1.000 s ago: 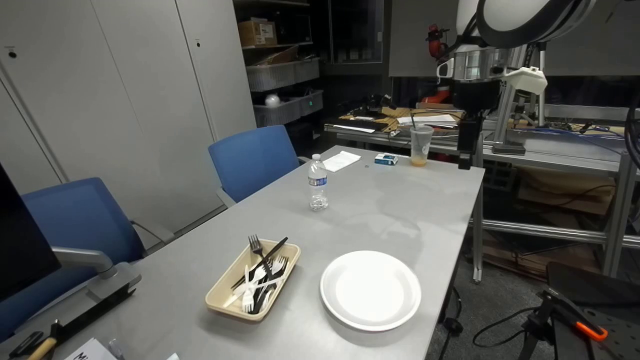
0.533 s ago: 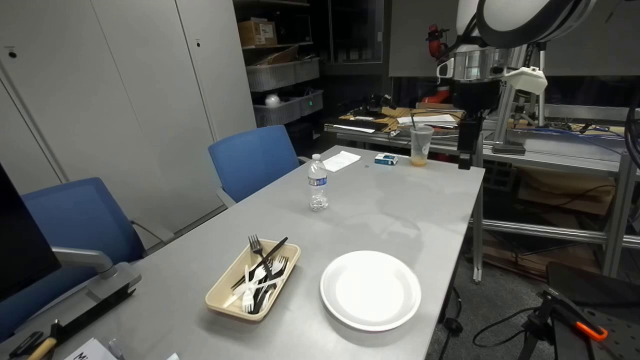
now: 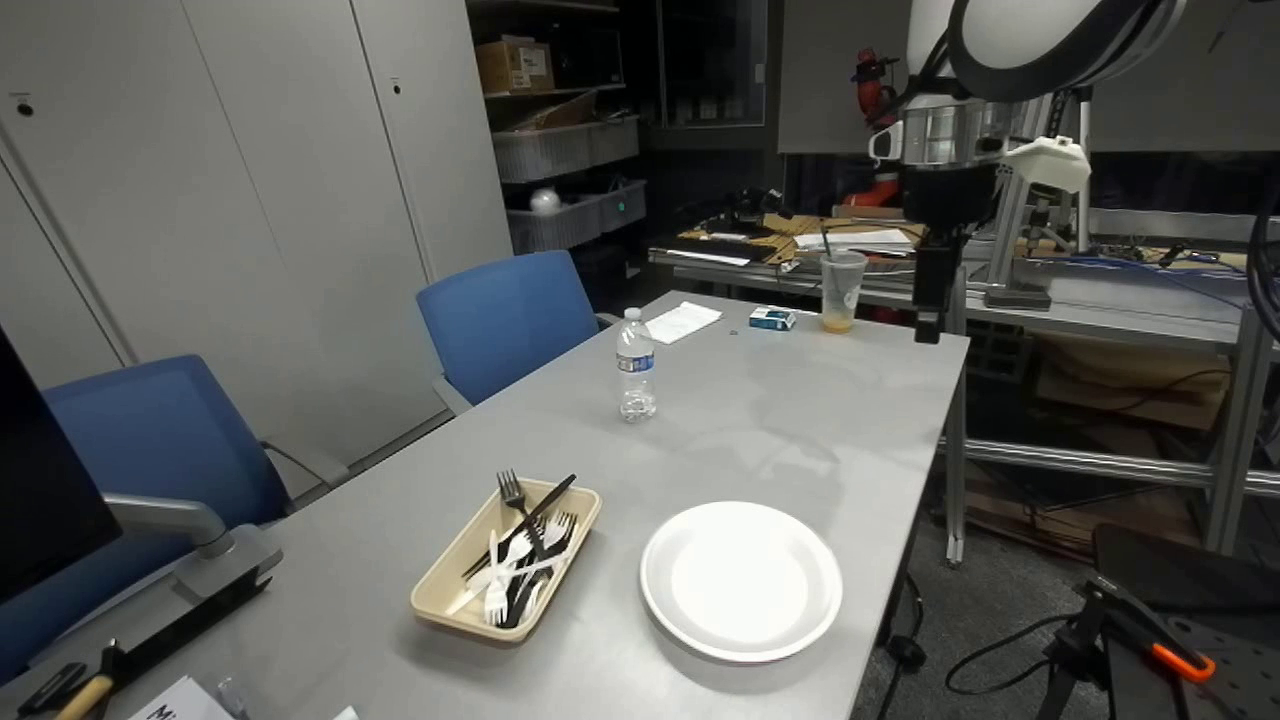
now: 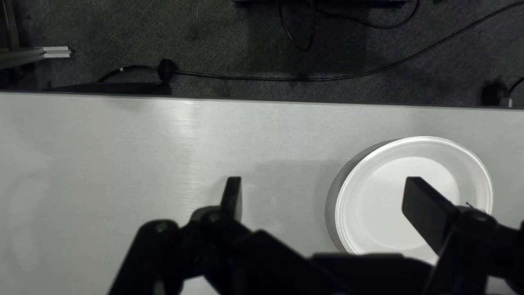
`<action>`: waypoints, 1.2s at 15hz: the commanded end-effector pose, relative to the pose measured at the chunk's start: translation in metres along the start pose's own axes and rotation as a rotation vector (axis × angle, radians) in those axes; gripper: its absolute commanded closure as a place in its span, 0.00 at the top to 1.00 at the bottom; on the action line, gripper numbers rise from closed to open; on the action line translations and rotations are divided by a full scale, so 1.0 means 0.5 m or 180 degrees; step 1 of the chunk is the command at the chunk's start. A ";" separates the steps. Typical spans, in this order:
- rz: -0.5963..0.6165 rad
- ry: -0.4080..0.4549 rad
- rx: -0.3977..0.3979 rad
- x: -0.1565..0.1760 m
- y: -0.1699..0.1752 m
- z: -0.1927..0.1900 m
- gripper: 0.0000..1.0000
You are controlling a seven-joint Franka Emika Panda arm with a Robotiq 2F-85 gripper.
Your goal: Take a black fork and put it on the right side of the plate then take a white fork and put it at the left of the plate
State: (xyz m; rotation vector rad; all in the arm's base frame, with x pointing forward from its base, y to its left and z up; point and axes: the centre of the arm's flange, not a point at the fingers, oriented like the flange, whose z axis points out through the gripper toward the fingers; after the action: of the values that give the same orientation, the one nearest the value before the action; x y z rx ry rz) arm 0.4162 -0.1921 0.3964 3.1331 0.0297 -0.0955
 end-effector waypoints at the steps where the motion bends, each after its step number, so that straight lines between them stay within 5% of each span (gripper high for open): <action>1: -0.0096 -0.0052 -0.0025 0.022 -0.027 0.001 1.00; 18: -0.0663 0.0196 0.0075 0.274 -0.307 -0.039 1.00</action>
State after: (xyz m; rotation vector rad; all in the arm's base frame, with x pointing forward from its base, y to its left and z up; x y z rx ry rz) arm 0.5151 -0.0574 0.4042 3.1391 0.3493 -0.0309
